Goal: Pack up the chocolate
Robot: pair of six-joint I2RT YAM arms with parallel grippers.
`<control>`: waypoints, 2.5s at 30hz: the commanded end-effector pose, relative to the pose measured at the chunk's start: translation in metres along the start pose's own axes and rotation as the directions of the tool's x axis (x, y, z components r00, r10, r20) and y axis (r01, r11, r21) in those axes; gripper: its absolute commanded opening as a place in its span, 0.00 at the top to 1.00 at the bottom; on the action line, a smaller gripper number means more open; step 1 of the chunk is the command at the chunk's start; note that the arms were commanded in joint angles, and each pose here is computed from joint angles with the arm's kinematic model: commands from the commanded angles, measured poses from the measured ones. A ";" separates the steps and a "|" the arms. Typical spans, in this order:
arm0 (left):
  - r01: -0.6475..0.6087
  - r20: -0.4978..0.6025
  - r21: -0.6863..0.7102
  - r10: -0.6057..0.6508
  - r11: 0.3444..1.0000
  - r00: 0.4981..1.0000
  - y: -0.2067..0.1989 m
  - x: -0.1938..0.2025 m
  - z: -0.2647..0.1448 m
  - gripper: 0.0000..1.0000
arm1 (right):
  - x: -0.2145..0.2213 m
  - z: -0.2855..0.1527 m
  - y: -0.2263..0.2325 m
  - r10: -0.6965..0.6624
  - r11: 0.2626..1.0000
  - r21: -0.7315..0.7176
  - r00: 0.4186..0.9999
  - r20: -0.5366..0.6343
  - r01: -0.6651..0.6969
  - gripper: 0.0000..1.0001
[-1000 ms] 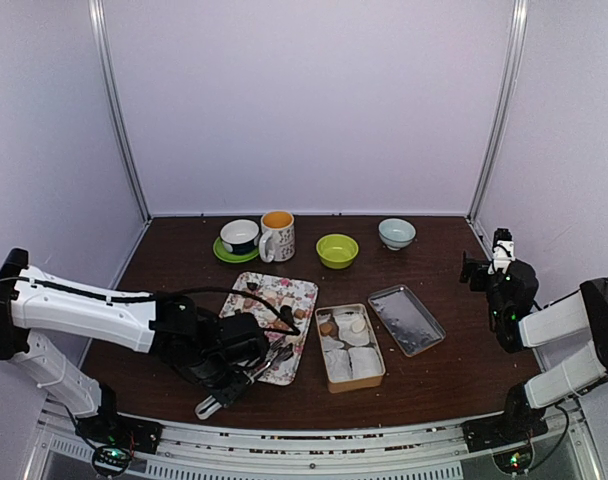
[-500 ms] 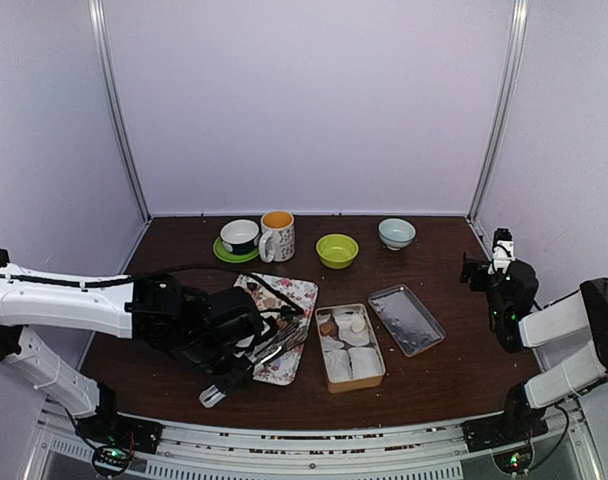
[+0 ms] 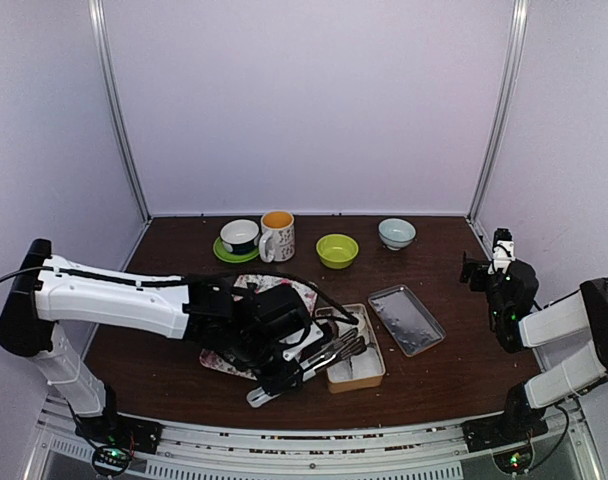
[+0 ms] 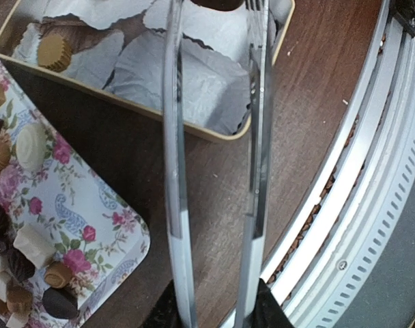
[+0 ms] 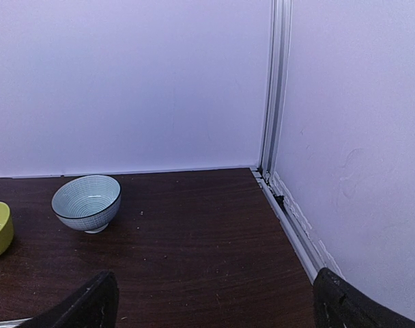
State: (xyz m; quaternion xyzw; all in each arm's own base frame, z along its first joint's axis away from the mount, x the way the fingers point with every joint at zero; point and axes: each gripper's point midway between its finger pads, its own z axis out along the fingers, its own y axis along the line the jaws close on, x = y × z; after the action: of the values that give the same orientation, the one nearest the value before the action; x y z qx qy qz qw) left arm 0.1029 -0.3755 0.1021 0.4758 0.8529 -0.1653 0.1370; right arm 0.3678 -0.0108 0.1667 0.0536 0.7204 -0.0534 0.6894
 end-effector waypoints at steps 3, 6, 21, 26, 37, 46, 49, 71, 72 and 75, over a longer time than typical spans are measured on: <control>-0.064 0.042 0.026 0.063 0.998 0.997 -0.013 -0.026 0.018 0.76 | -0.007 0.003 -0.004 0.011 1.000 0.021 1.000 0.018 -0.012 0.00; -0.061 0.034 0.025 0.061 0.998 0.998 -0.013 -0.025 0.024 0.72 | -0.007 0.003 -0.004 0.012 1.000 0.022 1.000 0.019 -0.012 0.00; -0.023 0.055 -0.022 0.024 1.000 0.998 -0.004 -0.026 0.023 0.61 | -0.006 0.003 -0.004 0.011 1.000 0.021 1.000 0.017 -0.011 0.00; 0.012 0.125 -0.064 -0.004 0.998 0.992 0.005 -0.033 0.003 0.58 | -0.007 0.003 -0.004 0.011 1.000 0.022 1.000 0.019 -0.012 0.00; 0.105 0.345 -0.045 -0.083 0.993 0.935 0.013 -0.046 -0.049 0.57 | -0.007 0.003 -0.004 0.012 1.000 0.021 1.000 0.018 -0.012 0.00; 0.179 0.433 -0.053 -0.139 0.982 0.890 0.030 -0.035 -0.097 0.57 | -0.006 0.003 -0.004 0.011 1.000 0.021 1.000 0.018 -0.011 0.00; 0.237 0.443 -0.063 -0.186 0.969 0.877 0.044 -0.025 -0.105 0.59 | -0.007 0.003 -0.004 0.012 1.000 0.020 1.000 0.020 -0.012 0.00; 0.455 0.436 -0.089 -0.376 0.886 0.817 0.126 0.038 -0.116 0.62 | -0.007 0.003 -0.004 0.011 1.000 0.022 1.000 0.019 -0.012 0.00; 0.457 0.431 -0.086 -0.381 0.885 0.818 0.127 0.039 -0.113 0.62 | -0.007 0.003 -0.004 0.012 1.000 0.022 1.000 0.020 -0.013 0.00; 0.455 0.417 -0.080 -0.385 0.887 0.824 0.127 0.040 -0.110 0.63 | -0.007 0.004 -0.004 0.011 1.000 0.022 1.000 0.018 -0.012 0.00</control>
State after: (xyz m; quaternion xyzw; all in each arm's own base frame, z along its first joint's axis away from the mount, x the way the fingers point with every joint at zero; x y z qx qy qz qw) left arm 0.1811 -0.2315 0.1642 0.2122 0.9101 -0.1878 0.3022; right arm 0.3678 -0.0108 0.1666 0.0534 0.7205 -0.0535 0.6893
